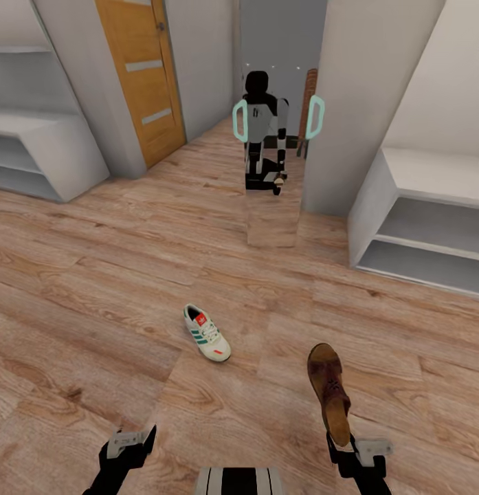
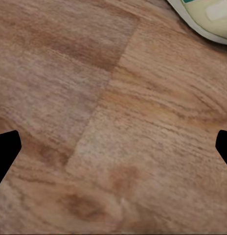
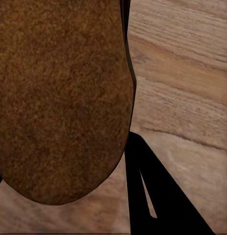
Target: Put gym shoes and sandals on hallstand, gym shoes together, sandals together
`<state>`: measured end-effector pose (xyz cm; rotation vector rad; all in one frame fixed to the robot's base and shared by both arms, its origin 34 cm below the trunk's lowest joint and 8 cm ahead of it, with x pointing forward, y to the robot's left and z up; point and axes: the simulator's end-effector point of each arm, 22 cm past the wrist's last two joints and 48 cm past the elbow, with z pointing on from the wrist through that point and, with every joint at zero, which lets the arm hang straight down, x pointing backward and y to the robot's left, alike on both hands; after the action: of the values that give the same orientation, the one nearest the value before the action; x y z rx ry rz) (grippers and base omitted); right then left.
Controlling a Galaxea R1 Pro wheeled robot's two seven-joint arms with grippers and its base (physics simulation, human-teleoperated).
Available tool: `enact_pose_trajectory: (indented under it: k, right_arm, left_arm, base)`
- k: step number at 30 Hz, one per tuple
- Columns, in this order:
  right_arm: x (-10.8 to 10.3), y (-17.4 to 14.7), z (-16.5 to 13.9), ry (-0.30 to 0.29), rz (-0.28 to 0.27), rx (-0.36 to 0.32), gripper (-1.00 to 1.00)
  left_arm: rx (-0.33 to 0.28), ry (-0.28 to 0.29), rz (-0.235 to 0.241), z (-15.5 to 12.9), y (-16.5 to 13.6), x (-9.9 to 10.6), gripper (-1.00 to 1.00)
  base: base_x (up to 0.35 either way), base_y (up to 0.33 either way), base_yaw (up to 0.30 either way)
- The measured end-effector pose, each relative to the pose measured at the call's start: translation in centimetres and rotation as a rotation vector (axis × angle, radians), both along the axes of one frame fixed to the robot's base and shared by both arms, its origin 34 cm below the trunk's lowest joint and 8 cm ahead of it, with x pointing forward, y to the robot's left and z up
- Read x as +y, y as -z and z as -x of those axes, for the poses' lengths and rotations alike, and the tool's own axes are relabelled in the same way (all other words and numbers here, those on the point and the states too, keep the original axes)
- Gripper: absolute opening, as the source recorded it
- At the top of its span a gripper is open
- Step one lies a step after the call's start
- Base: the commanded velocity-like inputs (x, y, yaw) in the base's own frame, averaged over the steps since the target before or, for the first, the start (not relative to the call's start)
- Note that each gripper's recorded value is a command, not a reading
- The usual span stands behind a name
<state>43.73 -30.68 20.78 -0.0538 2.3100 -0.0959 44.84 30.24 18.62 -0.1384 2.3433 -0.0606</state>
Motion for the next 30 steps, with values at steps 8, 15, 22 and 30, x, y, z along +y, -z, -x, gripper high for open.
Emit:
enact_pose_trajectory:
  k: [8, 15, 22, 30]
  right_arm:
    - [0.2, -1.2, 1.4, -0.006, -0.005, -0.064, -1.0]
    - [0.3, -2.2, 1.0, -0.001, -0.006, -0.089, -1.0]
    - [0.3, -3.4, 0.1, 0.003, -0.006, -0.123, -1.0]
    - [0.4, -5.0, -1.0, 0.006, -0.007, -0.165, -1.0]
  left_arm:
    - [-0.029, -0.073, -0.022, 2.2, -1.2, 2.4, 1.0]
    - [-0.058, -0.078, -0.02, 1.6, -2.3, 2.4, 1.0]
    - [-0.097, -0.08, -0.017, 0.5, -3.8, 2.4, 1.0]
    - [-0.137, -0.081, -0.016, -0.6, -5.3, 2.4, 1.0]
  base:
    - [0.0, 0.0, 0.0]
    - [0.0, 0.0, 0.0]
    - [0.0, 0.0, 0.0]
    - [0.0, 0.0, 0.0]
